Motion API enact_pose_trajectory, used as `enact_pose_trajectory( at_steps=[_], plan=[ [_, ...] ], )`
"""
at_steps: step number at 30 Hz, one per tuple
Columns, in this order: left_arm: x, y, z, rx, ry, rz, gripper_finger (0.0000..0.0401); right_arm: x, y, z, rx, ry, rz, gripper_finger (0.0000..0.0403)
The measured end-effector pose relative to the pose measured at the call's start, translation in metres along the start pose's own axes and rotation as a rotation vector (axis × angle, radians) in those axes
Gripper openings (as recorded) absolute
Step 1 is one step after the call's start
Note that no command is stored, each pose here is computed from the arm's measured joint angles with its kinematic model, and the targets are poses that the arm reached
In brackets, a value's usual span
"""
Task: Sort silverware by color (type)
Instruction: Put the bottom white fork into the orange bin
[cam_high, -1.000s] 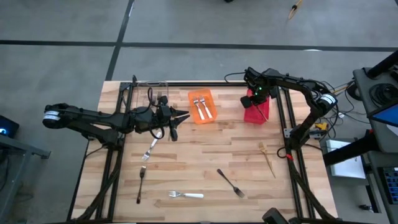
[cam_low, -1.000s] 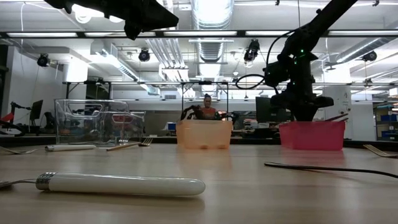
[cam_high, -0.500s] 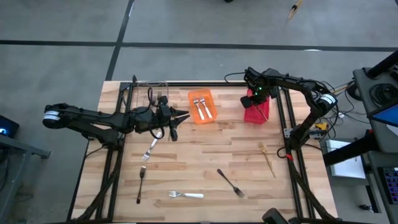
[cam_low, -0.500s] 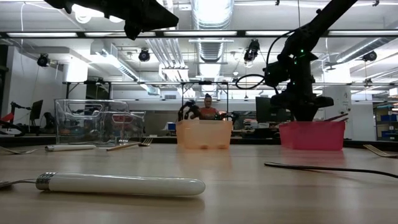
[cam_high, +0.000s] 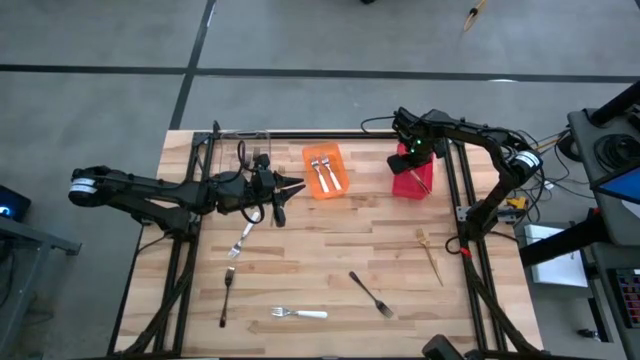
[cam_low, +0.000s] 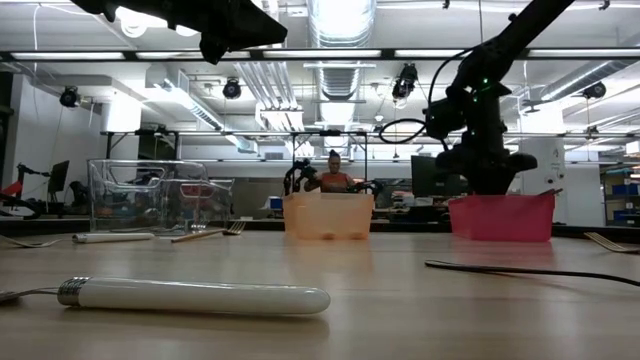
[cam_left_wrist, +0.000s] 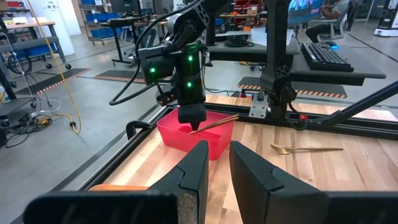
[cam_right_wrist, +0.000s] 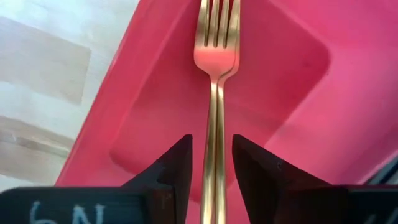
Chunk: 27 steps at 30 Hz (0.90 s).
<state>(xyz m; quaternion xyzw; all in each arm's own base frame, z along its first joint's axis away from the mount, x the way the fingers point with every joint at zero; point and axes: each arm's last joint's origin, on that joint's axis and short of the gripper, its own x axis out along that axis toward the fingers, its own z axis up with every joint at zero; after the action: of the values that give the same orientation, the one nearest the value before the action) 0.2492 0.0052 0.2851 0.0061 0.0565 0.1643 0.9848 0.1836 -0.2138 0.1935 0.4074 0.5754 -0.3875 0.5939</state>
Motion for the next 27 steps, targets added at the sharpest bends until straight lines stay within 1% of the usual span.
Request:
enact_pose_trajectory(
  at_steps=[6,12,16,18,20,25,27],
  plan=[
    [0.000,0.000,0.000,0.000,0.000,0.000,0.0048,-0.015,0.003,0.001,-0.023,0.002,-0.006,0.0098],
    [0.000,0.000,0.000,0.000,0.001,0.000,0.0048,-0.036,0.014,-0.010,-0.097,-0.075,0.016,0.0084],
    [0.000,0.000,0.000,-0.014,0.000,0.000,0.0048,-0.055,0.028,-0.029,-0.176,-0.177,0.021,0.0076],
    [0.000,0.000,0.000,-0.034,0.000,0.000,0.0048,-0.063,0.037,-0.039,-0.224,-0.260,0.008,0.0073],
    [0.000,0.000,0.000,-0.061,0.000,0.000,0.0048,-0.070,0.047,-0.052,-0.276,-0.348,0.018,0.0071],
    [0.000,0.000,-0.001,-0.177,0.006,0.000,0.0048,-0.082,0.066,-0.088,-0.411,-0.508,0.127,0.0068],
    [0.000,-0.001,-0.003,-0.219,0.036,-0.016,0.0048,-0.084,0.071,-0.103,-0.464,-0.563,0.179,0.0070]
  ],
)
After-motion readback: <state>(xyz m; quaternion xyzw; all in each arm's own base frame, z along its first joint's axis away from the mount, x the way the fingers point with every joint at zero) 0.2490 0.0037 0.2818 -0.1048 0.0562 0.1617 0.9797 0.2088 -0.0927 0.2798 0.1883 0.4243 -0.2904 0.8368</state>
